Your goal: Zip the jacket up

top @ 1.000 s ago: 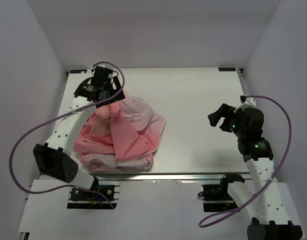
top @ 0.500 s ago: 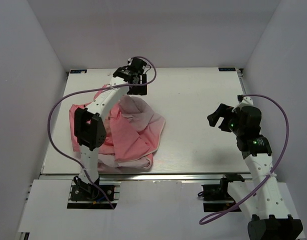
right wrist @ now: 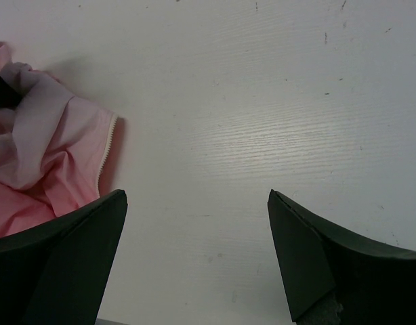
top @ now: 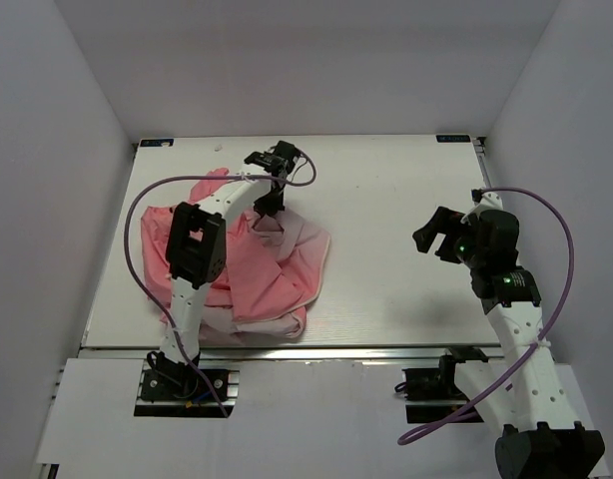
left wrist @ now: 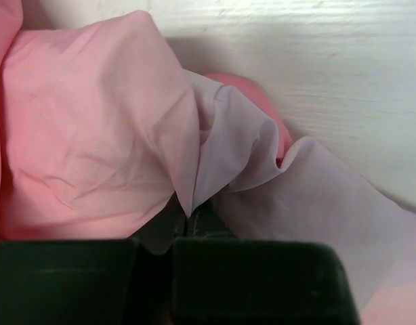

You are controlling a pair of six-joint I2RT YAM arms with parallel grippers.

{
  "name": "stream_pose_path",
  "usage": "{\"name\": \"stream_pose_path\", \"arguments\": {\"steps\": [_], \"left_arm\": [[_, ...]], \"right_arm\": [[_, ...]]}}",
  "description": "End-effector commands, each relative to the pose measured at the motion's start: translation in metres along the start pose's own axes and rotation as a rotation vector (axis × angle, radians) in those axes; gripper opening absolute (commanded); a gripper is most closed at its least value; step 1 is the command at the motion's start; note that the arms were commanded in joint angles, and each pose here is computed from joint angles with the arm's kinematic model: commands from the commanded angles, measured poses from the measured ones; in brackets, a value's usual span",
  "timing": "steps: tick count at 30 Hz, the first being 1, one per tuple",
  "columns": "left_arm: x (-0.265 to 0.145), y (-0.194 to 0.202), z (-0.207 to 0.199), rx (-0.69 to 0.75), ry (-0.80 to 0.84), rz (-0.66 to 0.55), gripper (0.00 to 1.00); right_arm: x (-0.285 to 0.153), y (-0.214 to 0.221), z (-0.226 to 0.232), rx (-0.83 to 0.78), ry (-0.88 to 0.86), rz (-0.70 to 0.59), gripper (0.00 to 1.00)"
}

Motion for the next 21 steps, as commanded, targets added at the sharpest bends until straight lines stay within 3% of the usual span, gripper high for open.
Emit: {"name": "stream_pose_path", "arguments": {"steps": [1,3,4,8,10,11,14,17,18,20,21], "left_arm": [[-0.086,-0.075,-0.022,-0.070,0.288,-0.279,0.00],[-0.152,-0.100,-0.024,-0.069,0.461,-0.434,0.00],[-0.181,-0.107,-0.042,-0.042,0.624,-0.495,0.00],[-0.302,-0.123,-0.060,0.045,1.014,-0.667,0.00],[-0.345,-0.127,-0.066,0.086,1.139,-0.710,0.00],[-0.387,-0.127,-0.072,0.147,1.253,-0.755,0.00],[-0.443,-0.114,-0.078,0.256,1.423,-0.805,0.00],[-0.476,-0.104,-0.054,0.264,1.432,-0.888,0.00],[-0.444,-0.110,-0.052,0.195,1.316,-0.876,0.00],[-0.419,-0.112,-0.036,0.107,1.172,-0.906,0.00],[-0.386,-0.108,-0.017,0.015,1.015,-0.893,0.00]], "right_arm": [[-0.002,0.000,0.001,-0.011,-0.013,-0.014,0.89],[-0.002,-0.001,0.003,-0.013,-0.025,-0.021,0.89],[-0.003,-0.002,0.005,-0.014,-0.032,-0.025,0.89],[-0.007,-0.009,0.009,-0.015,-0.048,-0.056,0.89],[-0.008,-0.013,0.008,-0.012,-0.042,-0.076,0.89],[-0.010,-0.017,0.009,-0.010,-0.039,-0.091,0.89],[-0.016,-0.027,0.006,0.000,-0.009,-0.136,0.89],[-0.022,-0.033,0.001,-0.001,0.029,-0.168,0.89],[-0.023,-0.034,-0.003,0.002,0.050,-0.178,0.89],[-0.027,-0.035,-0.005,0.003,0.069,-0.190,0.89],[-0.028,-0.035,-0.006,0.001,0.071,-0.191,0.89]]}}
Point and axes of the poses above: each gripper's point midway between its finger pads, its own x axis out along the fingers, its own z axis along the line the jaws close on, y = z × x, the point moved 1 cm from there along -x, back along the fingers, and after that the axes turned 7 degrees about -x, right-handed, at the moved point
